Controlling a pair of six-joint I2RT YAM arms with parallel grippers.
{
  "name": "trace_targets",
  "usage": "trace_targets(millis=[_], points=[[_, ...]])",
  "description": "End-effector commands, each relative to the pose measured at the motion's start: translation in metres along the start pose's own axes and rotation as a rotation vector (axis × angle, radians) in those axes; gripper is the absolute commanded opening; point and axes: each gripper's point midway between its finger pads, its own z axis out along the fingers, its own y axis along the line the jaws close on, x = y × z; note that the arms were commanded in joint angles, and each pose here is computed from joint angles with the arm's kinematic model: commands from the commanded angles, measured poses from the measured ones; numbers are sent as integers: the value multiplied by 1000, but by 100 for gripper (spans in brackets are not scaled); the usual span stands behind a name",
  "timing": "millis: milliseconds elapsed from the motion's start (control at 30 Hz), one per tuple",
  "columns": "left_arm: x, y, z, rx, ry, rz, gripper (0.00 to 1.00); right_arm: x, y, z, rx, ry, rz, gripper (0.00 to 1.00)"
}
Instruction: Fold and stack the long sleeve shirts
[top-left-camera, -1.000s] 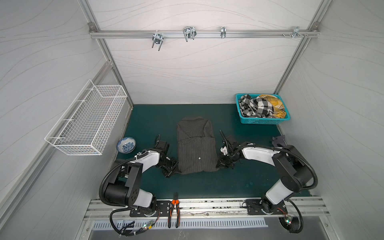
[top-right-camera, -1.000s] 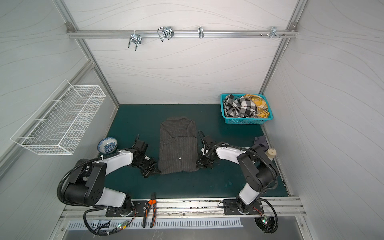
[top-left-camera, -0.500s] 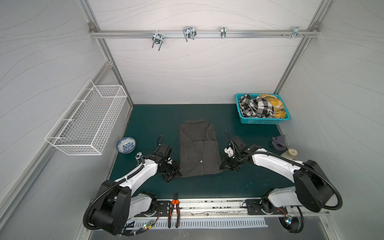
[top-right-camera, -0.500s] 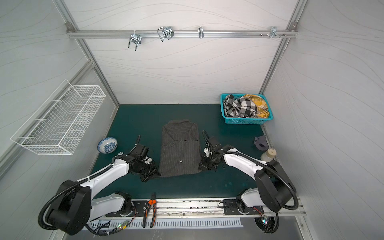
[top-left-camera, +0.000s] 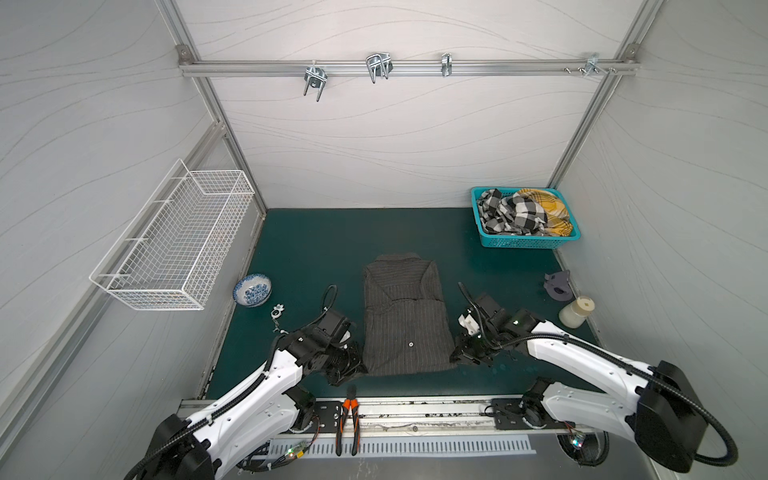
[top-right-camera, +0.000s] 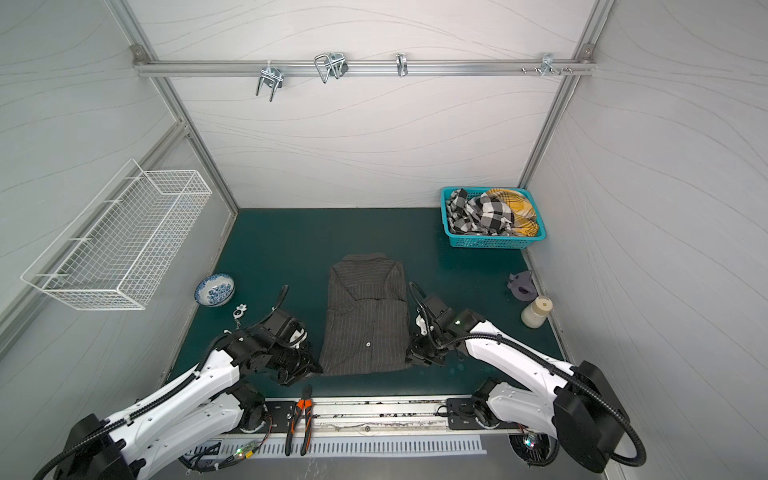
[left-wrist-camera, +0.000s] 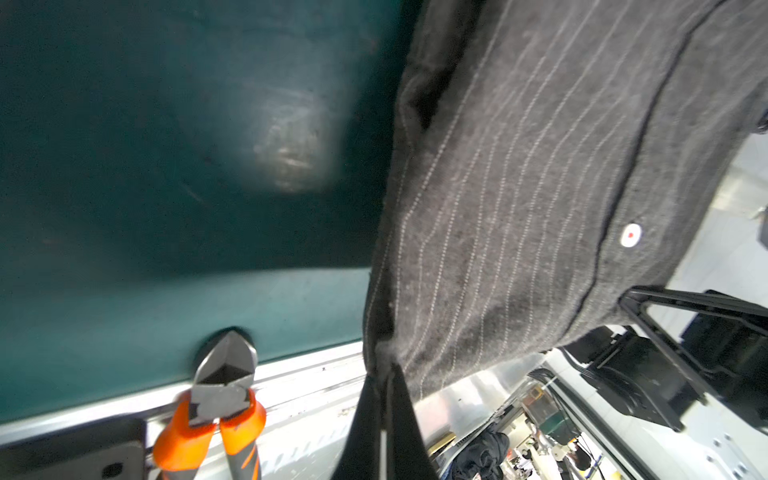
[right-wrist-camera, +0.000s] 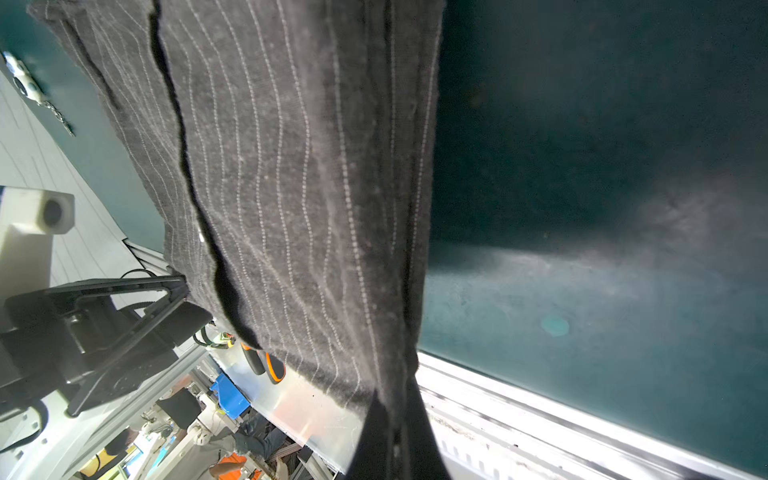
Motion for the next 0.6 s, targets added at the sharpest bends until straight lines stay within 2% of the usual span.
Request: trace_targets(millis=[0,567], points=[[5,31,2,-92,-11,-93,0,6,-22,-3,104,-7,52,0],[4,19,-3,-42,-22,-72,0,1,-20,-2,108,-21,24,0]])
